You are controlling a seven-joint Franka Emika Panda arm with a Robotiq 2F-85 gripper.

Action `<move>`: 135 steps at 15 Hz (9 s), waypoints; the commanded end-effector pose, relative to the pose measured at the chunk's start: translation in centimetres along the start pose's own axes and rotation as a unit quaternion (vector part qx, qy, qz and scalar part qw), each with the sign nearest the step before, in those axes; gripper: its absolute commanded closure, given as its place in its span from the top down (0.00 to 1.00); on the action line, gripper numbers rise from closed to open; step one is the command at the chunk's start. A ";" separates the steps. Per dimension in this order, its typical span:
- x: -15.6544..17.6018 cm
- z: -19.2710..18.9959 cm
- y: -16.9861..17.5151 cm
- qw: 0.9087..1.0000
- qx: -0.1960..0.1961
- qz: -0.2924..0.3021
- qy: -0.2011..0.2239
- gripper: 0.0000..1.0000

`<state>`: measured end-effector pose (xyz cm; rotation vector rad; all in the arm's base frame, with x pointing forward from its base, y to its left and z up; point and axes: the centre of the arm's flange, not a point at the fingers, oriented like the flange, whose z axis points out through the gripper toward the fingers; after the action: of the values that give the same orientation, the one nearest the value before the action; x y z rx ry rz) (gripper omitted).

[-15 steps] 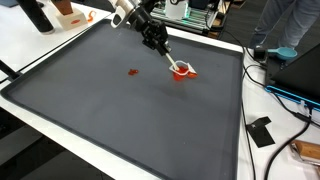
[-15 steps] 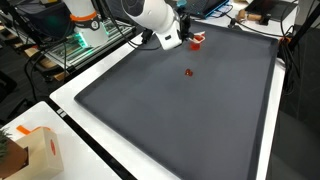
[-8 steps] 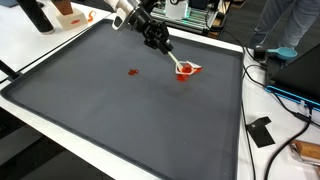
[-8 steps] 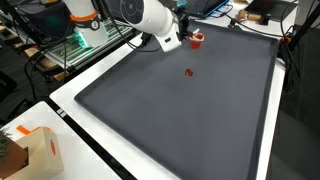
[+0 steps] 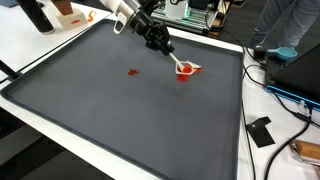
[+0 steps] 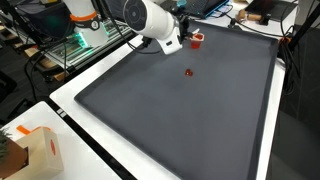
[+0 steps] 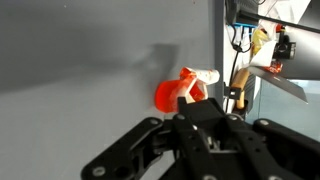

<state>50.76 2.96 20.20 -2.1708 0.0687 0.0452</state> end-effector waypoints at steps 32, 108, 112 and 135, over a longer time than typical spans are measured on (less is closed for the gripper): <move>0.9 -0.6 3.6 0.983 0.122 0.133 -0.038 0.06; 5.0 -11.1 -18.5 0.901 -0.408 0.145 -0.010 0.06; 5.5 -8.5 -22.0 0.872 -0.476 0.117 0.009 0.06; 4.1 6.8 -26.7 0.695 -0.694 0.142 0.123 0.06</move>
<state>55.89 21.11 39.49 -3.5819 0.6241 0.0159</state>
